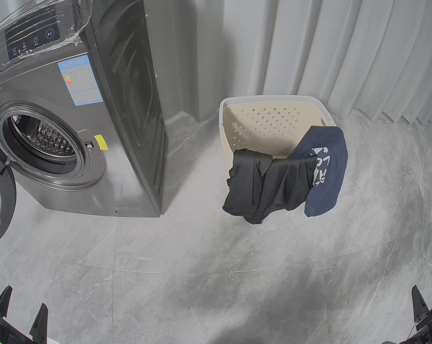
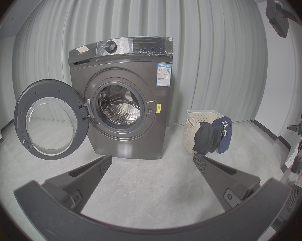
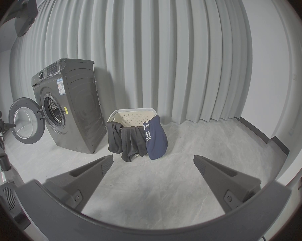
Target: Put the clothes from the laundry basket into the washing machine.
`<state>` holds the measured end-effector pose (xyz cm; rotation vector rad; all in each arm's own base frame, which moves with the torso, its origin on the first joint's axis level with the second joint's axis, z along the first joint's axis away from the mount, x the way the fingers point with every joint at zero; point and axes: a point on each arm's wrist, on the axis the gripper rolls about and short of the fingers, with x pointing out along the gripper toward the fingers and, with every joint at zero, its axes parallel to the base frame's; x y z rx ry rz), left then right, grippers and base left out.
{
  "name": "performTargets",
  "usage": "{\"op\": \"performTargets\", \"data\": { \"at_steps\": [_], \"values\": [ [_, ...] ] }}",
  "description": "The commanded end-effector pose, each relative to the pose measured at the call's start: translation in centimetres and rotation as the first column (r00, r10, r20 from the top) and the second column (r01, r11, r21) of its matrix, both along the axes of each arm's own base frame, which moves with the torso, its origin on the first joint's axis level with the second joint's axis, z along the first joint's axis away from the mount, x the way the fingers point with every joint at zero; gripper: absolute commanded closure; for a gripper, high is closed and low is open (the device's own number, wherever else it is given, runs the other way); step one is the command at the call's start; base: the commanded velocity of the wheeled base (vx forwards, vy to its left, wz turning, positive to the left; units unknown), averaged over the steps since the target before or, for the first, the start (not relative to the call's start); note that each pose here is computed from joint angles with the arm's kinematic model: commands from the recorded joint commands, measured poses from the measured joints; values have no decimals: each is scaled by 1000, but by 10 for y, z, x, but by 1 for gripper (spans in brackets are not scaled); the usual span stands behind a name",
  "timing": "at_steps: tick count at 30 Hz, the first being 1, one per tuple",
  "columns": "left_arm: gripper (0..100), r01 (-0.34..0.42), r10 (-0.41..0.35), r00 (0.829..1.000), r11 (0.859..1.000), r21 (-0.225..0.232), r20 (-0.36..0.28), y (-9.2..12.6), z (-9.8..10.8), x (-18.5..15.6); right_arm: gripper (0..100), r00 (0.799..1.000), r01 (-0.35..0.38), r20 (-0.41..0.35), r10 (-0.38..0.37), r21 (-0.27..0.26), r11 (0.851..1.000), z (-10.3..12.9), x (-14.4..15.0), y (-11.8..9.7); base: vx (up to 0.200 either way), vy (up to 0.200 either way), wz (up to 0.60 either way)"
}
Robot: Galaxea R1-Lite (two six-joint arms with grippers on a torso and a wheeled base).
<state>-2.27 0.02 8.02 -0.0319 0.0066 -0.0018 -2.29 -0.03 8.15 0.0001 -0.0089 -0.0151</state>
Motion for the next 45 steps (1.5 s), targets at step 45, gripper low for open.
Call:
{"op": "performTargets", "data": {
  "at_steps": [45],
  "values": [
    [0, -3, 3, 1000, 1000, -3, -1, 0, -4, 0, 0, 1000, 0, -1, 0, 0, 1000, -5, 0, 0, 53, -44, 0]
  ]
}}
